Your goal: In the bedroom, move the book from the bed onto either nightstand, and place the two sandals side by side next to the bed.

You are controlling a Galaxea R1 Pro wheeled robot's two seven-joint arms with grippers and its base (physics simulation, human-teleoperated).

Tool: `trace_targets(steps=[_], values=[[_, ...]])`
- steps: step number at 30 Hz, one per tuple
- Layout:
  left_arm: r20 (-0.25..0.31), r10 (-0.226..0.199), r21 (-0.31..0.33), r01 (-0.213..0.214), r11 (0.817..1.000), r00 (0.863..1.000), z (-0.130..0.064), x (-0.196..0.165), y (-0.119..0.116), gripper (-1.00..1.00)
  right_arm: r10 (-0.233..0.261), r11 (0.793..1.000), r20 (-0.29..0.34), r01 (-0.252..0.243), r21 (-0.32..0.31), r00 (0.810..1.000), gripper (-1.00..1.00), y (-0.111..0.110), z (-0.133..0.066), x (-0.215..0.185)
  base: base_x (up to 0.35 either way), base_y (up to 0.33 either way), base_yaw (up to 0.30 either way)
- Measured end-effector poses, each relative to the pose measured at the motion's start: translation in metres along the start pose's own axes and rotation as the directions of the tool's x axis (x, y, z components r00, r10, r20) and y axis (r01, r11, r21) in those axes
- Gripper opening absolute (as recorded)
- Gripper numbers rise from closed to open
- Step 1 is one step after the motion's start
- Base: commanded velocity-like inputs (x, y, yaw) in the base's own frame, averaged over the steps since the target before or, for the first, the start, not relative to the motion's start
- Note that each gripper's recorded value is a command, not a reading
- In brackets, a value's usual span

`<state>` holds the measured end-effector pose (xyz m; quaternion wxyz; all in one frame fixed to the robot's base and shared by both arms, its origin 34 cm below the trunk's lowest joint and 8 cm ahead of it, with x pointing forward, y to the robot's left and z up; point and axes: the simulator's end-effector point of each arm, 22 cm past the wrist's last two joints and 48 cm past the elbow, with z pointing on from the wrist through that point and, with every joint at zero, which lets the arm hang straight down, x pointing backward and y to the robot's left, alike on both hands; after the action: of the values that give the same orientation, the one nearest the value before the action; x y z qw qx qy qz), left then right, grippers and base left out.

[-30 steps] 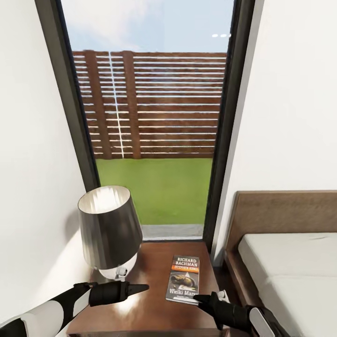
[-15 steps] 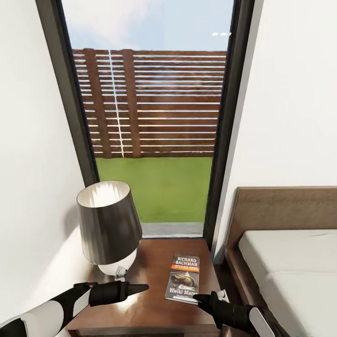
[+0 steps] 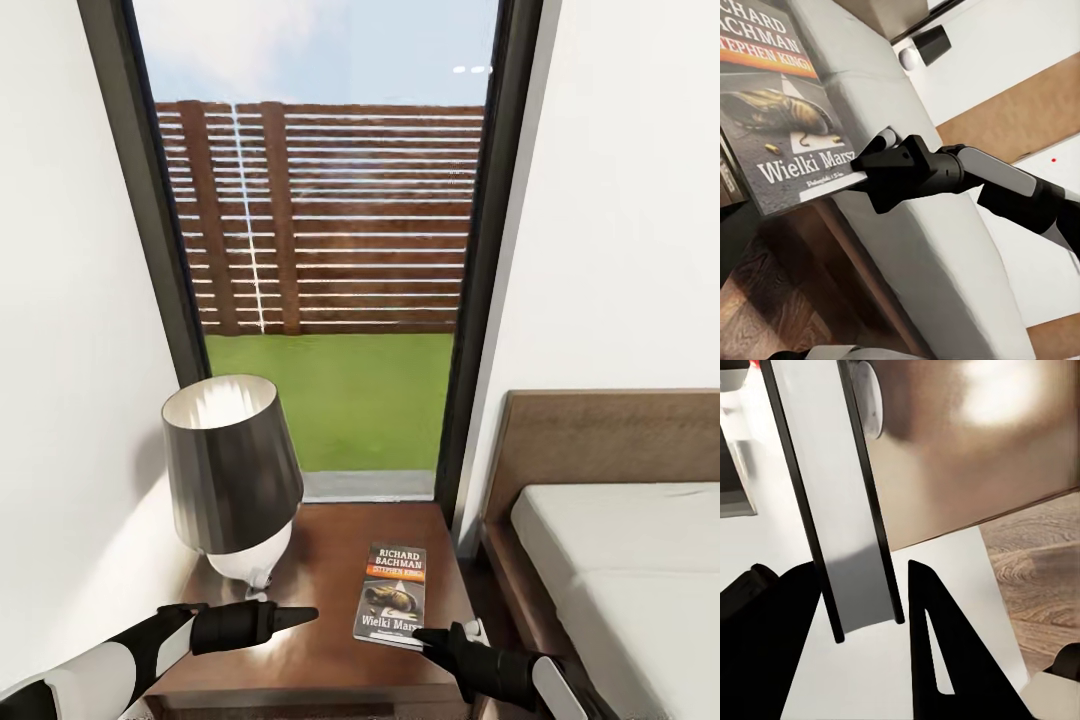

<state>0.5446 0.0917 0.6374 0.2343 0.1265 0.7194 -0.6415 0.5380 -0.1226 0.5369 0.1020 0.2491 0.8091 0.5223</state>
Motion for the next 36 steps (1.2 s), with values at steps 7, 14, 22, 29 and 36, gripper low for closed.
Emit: trace_targets(steps=[7,14,22,29,36], values=[[0.000,0.000,0.000,0.000,1.000,1.000,0.001,0.009,0.011,1.00,0.000,1.000,-0.001,0.000,-0.001,1.000,-1.00,-0.013,0.006,0.001,0.000,0.000,0.000],[0.000,0.000,0.001,0.000,1.000,1.000,0.001,0.016,0.019,1.00,0.002,1.000,0.000,-0.002,-0.004,1.000,-1.00,-0.023,0.010,0.002,0.000,0.000,0.000],[-0.001,0.001,-0.001,-0.001,1.000,1.000,0.001,0.016,0.019,1.00,0.001,1.000,0.000,-0.001,-0.003,1.000,-1.00,-0.023,0.010,0.002,0.007,0.001,0.000],[-0.001,0.001,-0.001,-0.001,1.000,1.000,0.001,0.016,0.019,1.00,0.006,1.000,-0.013,-0.006,-0.018,1.000,-1.00,-0.017,0.018,0.010,0.130,0.041,0.000],[-0.001,0.001,0.000,-0.001,1.000,1.000,0.001,0.016,0.019,1.00,0.009,1.000,-0.018,-0.009,-0.027,1.000,-1.00,-0.013,0.023,0.014,0.076,0.025,0.000]])
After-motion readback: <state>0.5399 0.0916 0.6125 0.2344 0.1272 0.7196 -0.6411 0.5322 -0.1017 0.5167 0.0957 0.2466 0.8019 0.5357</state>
